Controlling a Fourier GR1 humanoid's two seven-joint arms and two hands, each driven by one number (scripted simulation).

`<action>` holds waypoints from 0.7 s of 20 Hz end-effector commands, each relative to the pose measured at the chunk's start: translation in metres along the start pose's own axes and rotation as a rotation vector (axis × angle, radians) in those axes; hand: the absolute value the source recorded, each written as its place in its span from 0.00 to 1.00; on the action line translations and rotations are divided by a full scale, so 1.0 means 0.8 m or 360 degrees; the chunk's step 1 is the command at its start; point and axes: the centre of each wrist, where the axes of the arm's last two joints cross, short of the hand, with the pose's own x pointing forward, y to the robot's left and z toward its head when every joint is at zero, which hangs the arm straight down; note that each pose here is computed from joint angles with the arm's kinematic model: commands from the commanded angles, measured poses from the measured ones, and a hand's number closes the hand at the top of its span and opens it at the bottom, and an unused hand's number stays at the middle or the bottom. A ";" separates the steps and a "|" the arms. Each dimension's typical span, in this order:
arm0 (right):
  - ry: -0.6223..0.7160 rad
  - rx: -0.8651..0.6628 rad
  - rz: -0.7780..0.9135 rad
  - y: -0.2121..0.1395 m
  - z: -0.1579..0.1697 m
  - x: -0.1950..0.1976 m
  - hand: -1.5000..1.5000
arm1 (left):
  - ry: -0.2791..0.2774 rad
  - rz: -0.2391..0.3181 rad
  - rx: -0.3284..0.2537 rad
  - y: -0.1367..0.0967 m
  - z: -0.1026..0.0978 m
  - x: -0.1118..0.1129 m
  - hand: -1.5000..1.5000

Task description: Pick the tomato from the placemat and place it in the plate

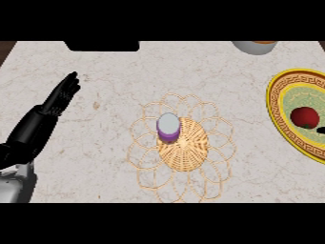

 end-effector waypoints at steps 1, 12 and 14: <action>-0.0047 -0.0032 -0.0379 0.009 0.006 -0.007 0.00 | 0.0007 0.0018 0.0005 0.003 -0.008 0.014 0.50; 0.0029 -0.0038 -0.1083 -0.103 0.064 -0.029 0.00 | -0.0018 0.0025 0.0018 0.001 -0.001 0.009 0.50; 0.0035 -0.0026 -0.1110 -0.123 0.079 -0.030 0.00 | 0.0001 -0.0004 0.0023 -0.002 0.003 0.003 0.50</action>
